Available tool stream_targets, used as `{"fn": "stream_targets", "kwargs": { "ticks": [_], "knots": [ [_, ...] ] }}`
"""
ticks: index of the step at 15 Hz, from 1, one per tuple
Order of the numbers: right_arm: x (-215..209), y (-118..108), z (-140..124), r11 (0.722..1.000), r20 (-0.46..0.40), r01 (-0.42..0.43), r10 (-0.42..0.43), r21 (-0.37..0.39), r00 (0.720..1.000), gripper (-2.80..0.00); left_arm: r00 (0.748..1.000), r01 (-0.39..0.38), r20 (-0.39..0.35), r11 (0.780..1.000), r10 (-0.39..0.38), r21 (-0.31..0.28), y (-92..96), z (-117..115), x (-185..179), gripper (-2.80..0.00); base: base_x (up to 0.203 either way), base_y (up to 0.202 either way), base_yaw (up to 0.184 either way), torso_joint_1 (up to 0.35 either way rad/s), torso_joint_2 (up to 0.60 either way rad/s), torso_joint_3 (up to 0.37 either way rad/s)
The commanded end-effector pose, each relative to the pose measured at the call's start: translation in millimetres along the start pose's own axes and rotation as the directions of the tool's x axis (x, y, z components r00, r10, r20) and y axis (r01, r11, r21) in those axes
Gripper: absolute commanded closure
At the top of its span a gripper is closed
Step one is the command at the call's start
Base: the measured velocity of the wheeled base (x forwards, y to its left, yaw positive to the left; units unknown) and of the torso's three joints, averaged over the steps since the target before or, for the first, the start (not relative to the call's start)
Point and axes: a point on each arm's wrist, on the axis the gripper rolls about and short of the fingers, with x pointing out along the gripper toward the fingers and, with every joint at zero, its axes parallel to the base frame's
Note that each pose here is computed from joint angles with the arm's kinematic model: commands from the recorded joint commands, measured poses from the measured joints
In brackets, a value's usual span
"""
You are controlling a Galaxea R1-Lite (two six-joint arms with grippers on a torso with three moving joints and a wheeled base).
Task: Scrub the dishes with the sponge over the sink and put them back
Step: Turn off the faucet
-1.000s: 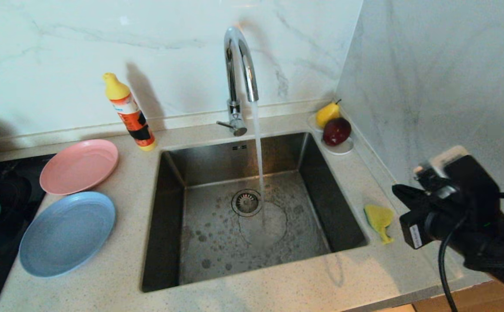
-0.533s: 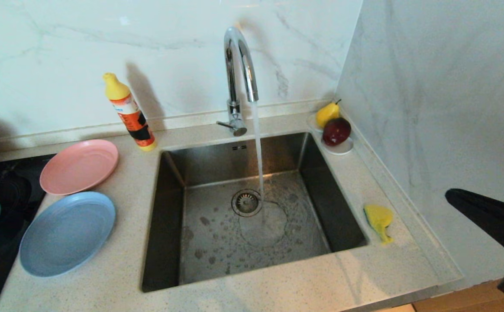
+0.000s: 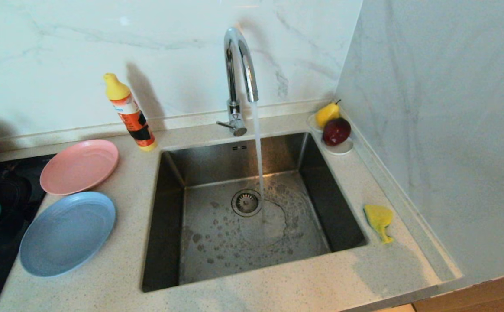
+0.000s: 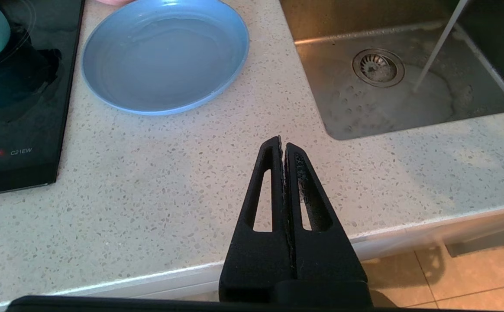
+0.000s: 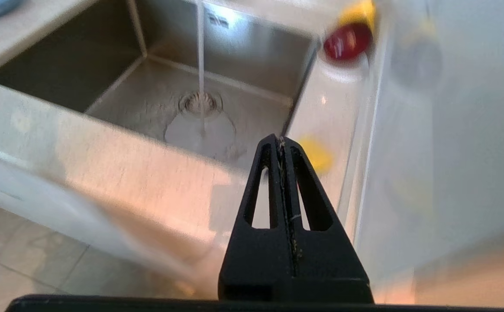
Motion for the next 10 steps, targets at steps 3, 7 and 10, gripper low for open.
{"fn": "stream_targets", "kwargs": {
  "ticks": [3, 7, 10],
  "knots": [
    [-41, 22, -42, 0.984, 0.011, 0.175, -0.176, 0.017, 0.984, 0.00, 1.000, -0.001, 0.000, 1.000, 0.001, 0.000, 0.0, 0, 0, 0.00, 0.000, 0.000, 0.000, 0.000, 0.00, 0.000],
    [-58, 32, -76, 0.924, -0.154, 0.382, -0.375, 0.020, 0.914, 0.00, 1.000, -0.001, 0.000, 1.000, 0.001, 0.000, 0.0, 0, 0, 0.00, 0.000, 0.000, 0.000, 0.000, 0.00, 0.000],
    [-58, 32, -81, 0.920, -0.180, 0.390, -0.378, 0.031, 0.908, 0.00, 1.000, -0.001, 0.000, 1.000, 0.001, 0.000, 0.0, 0, 0, 0.00, 0.000, 0.000, 0.000, 0.000, 0.00, 0.000]
  ]
}}
